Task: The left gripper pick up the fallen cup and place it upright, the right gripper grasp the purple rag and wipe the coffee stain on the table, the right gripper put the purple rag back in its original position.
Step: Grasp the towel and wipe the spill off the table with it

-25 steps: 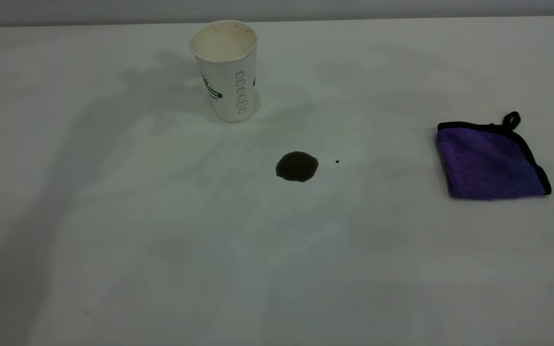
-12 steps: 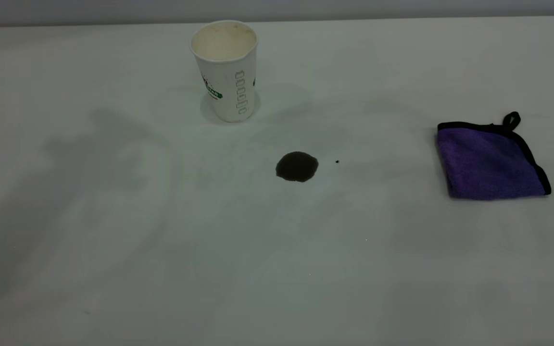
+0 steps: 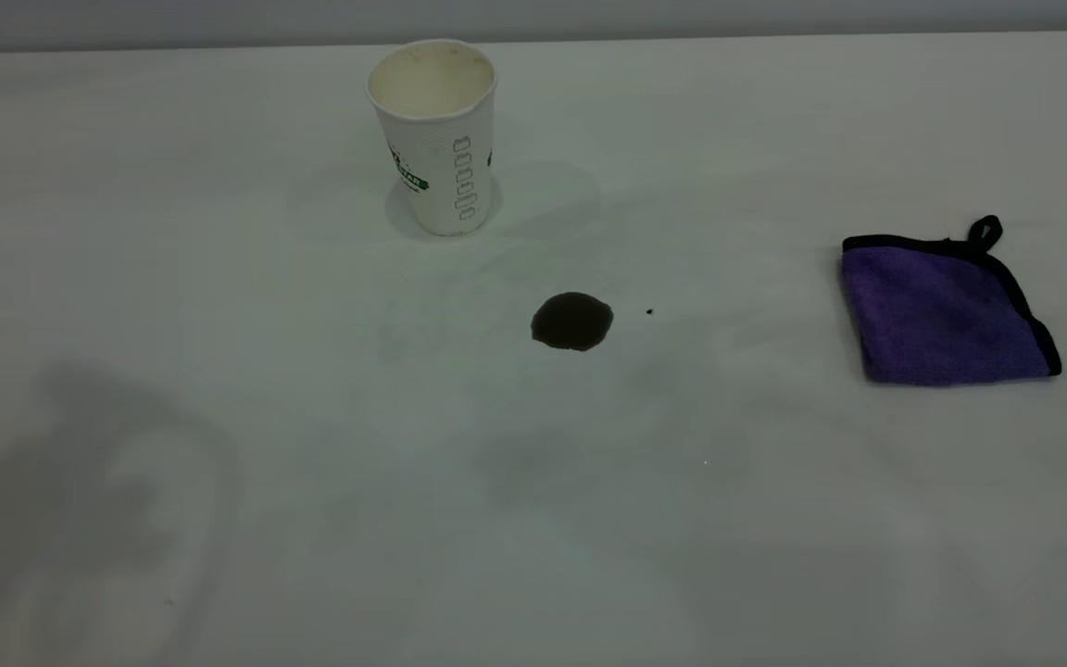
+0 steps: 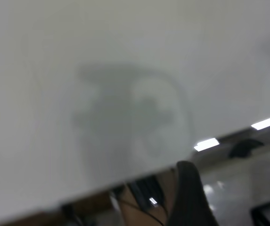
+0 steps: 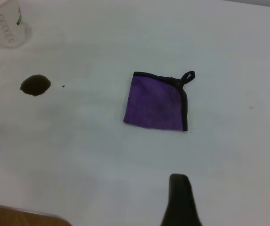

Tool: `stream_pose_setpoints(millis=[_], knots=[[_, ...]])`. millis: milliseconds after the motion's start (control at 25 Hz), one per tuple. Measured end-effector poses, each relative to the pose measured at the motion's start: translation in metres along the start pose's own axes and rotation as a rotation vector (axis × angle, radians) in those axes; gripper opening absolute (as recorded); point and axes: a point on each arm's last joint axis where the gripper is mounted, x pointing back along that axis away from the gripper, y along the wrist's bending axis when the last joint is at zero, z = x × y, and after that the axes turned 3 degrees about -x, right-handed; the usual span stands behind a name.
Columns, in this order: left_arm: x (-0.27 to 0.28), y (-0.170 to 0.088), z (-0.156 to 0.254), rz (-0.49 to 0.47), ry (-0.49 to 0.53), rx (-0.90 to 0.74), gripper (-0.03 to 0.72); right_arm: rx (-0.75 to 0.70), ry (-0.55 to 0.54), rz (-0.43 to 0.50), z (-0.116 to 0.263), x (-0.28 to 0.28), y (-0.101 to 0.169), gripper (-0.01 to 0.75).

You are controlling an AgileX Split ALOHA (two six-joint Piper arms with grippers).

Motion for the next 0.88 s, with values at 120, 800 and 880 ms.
stream_pose_setpoints(millis=[120, 800, 880], knots=[[-0.016, -0.001, 0.039, -0.022, 0.066, 0.081, 0.573, 0.000, 0.000, 0.000, 0.000, 0.000, 0.000, 0.589], [-0.023, -0.001, 0.180, -0.150, -0.212, 0.264, 0.573, 0.000, 0.000, 0.000, 0.000, 0.000, 0.000, 0.589], [-0.023, -0.002, 0.189, -0.168, -0.256, 0.288, 0.573, 0.000, 0.000, 0.000, 0.000, 0.000, 0.000, 0.589]])
